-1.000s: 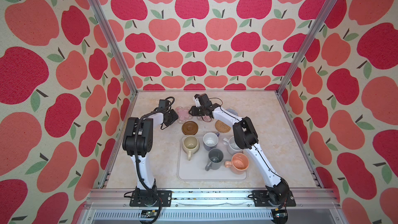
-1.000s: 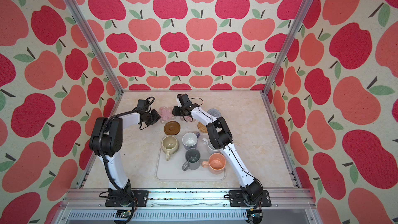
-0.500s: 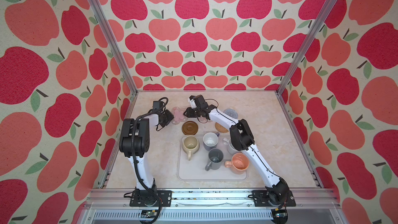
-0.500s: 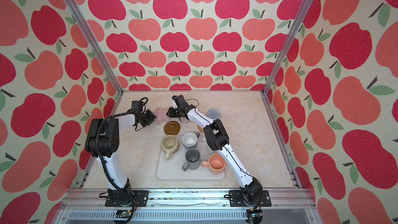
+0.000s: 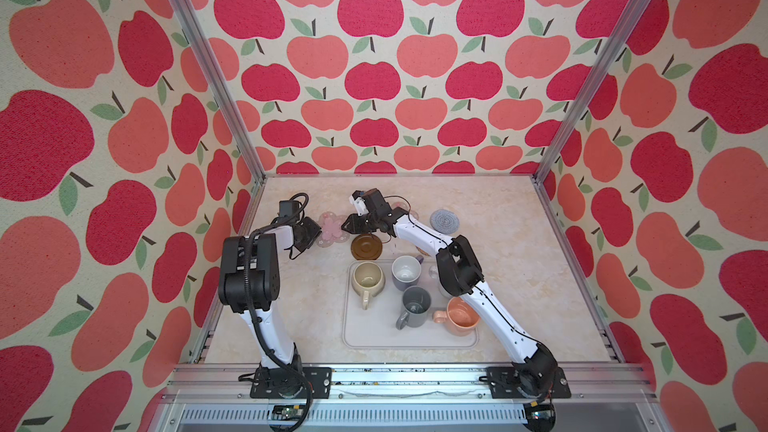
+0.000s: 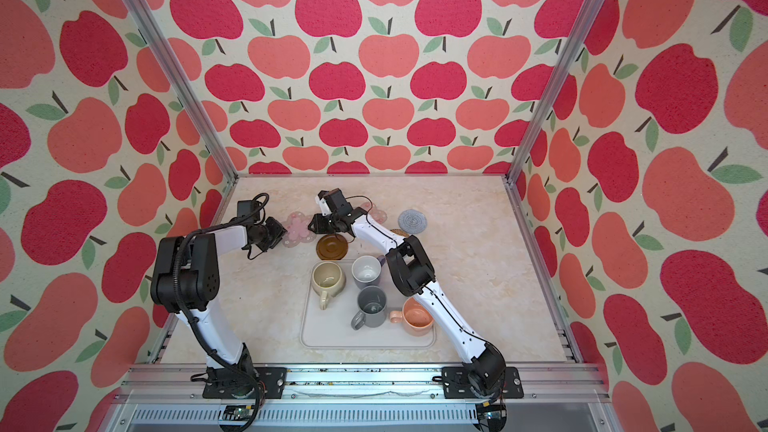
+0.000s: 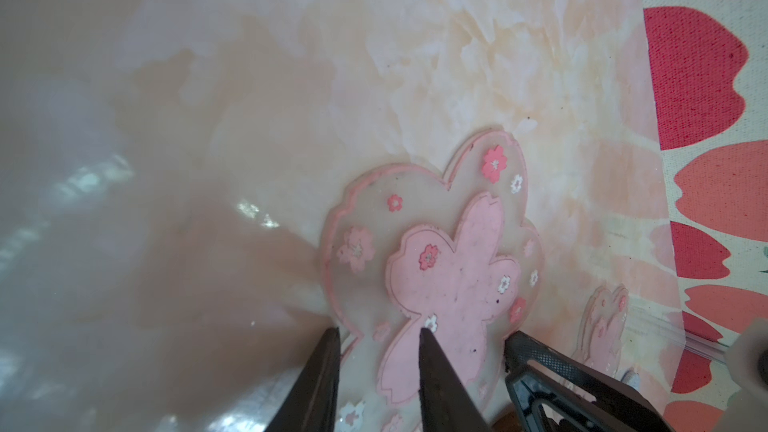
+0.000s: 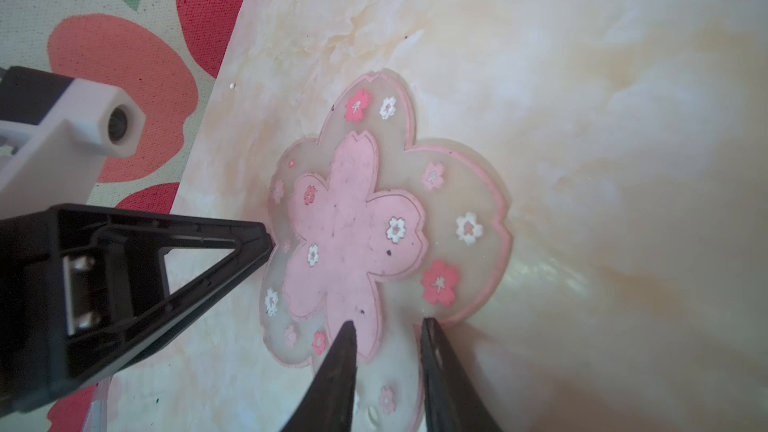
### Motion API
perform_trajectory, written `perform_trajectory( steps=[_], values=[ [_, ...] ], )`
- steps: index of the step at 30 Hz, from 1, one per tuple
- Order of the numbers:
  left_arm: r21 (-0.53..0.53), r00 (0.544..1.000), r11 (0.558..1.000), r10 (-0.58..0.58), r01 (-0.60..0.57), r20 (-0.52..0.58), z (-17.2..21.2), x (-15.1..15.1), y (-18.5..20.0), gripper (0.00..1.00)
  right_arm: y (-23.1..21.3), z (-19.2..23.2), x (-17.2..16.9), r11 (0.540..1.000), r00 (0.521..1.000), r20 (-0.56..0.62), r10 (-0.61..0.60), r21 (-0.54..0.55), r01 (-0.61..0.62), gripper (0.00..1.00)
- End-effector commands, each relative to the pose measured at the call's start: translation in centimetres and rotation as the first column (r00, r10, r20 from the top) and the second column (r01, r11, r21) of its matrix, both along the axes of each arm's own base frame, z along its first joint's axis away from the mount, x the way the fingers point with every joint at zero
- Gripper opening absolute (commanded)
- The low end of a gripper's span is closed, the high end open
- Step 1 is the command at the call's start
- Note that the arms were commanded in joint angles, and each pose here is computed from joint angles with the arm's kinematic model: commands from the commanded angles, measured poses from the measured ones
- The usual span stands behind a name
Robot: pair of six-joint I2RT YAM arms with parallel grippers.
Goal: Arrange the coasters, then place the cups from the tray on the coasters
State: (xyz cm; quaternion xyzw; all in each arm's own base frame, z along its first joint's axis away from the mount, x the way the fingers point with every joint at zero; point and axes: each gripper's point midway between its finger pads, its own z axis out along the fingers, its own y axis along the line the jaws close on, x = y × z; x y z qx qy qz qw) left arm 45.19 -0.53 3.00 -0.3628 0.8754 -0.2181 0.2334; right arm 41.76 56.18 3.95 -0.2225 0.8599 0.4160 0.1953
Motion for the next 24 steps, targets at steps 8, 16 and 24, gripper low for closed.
perform_trajectory(
  steps=[8, 16, 24],
  values=[
    [0.052, 0.995, 0.997, 0.067, -0.064, -0.067, 0.5, -2.8, 2.8, 0.35, 2.2, -2.8, -5.3, 0.987, 0.973, -0.167, 0.158, 0.047, -0.152, 0.29],
    [0.086, 0.992, 0.992, 0.100, -0.093, -0.078, 0.3, -3.2, 4.4, 0.35, 3.2, -2.3, -7.4, 0.970, 0.956, -0.168, 0.241, 0.084, -0.229, 0.30],
    [0.119, 0.988, 0.986, 0.125, -0.114, -0.087, 0.2, -3.7, 5.6, 0.35, 3.3, -2.4, -7.2, 0.970, 0.956, -0.169, 0.239, 0.095, -0.225, 0.31]
  ],
)
